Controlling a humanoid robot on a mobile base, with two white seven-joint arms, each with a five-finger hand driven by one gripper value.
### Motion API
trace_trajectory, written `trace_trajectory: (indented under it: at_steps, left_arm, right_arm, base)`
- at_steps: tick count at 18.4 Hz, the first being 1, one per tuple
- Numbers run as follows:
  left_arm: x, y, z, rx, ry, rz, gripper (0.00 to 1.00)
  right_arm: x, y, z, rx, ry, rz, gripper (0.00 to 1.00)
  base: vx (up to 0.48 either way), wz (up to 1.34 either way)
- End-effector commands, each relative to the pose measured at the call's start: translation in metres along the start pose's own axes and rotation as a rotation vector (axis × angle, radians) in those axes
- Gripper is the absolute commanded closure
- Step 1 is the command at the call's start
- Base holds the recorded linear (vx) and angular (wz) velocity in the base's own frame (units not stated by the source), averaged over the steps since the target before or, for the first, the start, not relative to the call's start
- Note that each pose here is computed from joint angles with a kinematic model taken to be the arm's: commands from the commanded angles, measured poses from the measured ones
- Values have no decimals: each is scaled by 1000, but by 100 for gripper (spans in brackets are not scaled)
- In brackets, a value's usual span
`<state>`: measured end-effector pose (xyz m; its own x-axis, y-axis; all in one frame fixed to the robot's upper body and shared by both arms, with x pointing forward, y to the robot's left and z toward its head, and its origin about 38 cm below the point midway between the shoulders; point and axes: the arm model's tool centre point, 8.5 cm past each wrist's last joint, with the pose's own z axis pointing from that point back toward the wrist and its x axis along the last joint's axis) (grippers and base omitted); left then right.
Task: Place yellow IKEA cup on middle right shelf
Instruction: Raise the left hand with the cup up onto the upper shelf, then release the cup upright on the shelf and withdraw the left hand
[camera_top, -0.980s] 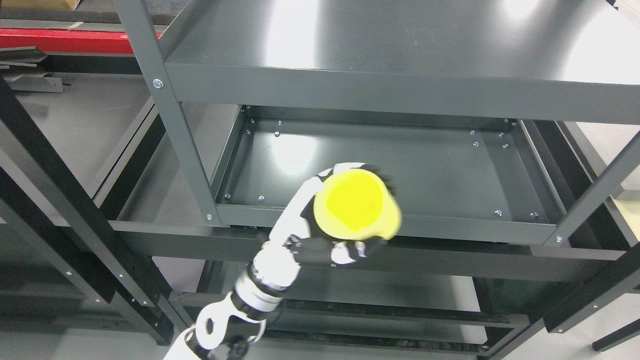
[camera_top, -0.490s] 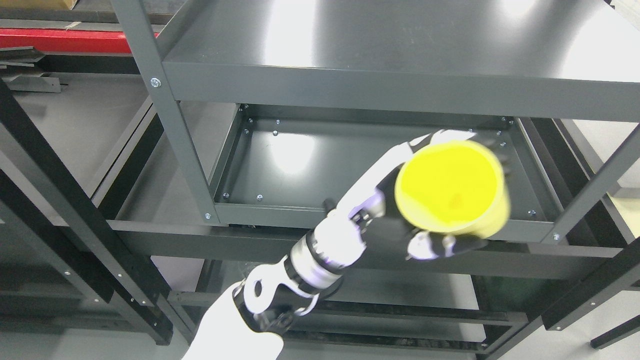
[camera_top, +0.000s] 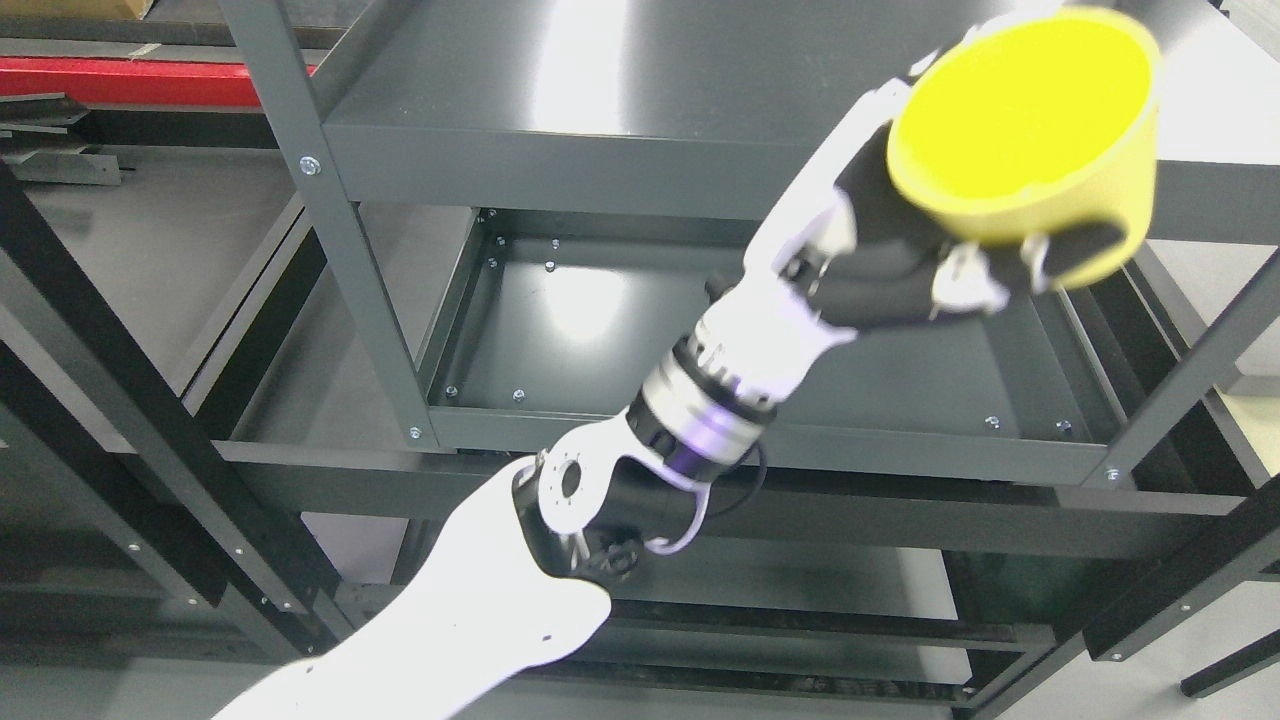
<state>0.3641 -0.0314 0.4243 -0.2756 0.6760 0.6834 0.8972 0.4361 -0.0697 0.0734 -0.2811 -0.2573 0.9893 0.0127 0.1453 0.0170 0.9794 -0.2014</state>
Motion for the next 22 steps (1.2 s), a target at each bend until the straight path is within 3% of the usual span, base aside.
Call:
trace_trajectory:
  at_steps: [1, 5, 11, 18, 22]
  left_arm:
    - [37, 8, -51, 146, 120, -99, 100]
    - [58, 45, -81, 262, 260, -223, 100]
    - [88, 117, -87, 484, 419, -299, 99]
    - [90, 145, -77, 579, 442, -349, 98]
    - [78, 158, -64, 619, 479, -365, 93]
  right_arm:
    - [-9, -10, -1, -12, 15, -3, 1]
    - [-9, -10, -1, -12, 15, -3, 1]
    - [-9, -10, -1, -12, 15, -3, 1]
    - [-9, -10, -1, -12, 15, -3, 1]
    - [-9, -10, -1, -12, 15, -3, 1]
  base:
    - [0, 0]
    - [0, 0]
    - [0, 0]
    - [0, 0]
    - [0, 0]
